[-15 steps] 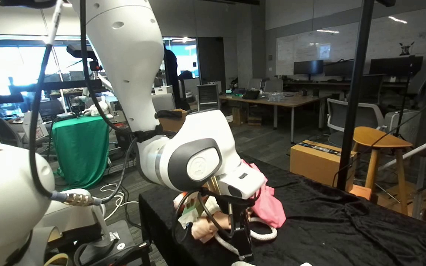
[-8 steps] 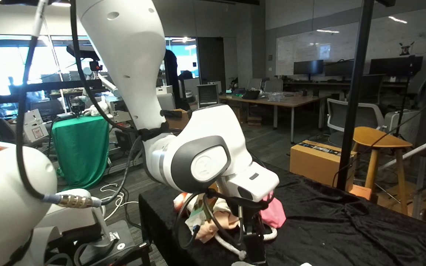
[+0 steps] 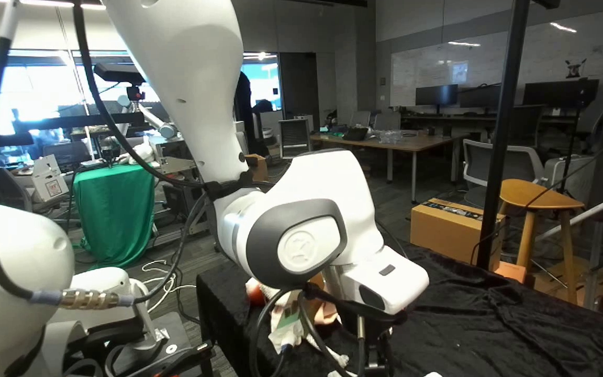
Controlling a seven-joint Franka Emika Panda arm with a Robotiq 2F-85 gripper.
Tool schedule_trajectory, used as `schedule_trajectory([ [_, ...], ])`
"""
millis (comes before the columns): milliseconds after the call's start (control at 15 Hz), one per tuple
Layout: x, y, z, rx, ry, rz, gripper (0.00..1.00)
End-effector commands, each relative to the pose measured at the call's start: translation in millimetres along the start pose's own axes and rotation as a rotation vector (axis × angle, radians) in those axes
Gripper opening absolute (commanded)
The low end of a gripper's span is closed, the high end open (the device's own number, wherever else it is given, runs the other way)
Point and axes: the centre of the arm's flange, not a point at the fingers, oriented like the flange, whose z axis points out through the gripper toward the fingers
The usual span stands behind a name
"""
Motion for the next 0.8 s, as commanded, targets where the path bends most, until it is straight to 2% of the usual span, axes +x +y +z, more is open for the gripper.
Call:
schedule_trajectory([
  [0, 21.6, 19.1, 9.7, 0.018, -0.056, -0.181, 1.0],
  [200, 36.6, 24.1, 17.2, 0.009, -0.087, -0.338, 1.0],
  [400, 53.0, 13.3, 24.6, 0.032, -0.108, -0.49, 1.0],
  [600, 64.5, -9.5, 32.1, 0.052, -0.12, -0.593, 1.0],
  [733, 70.9, -19.3, 36.9, 0.087, -0.136, -0.621, 1.0],
])
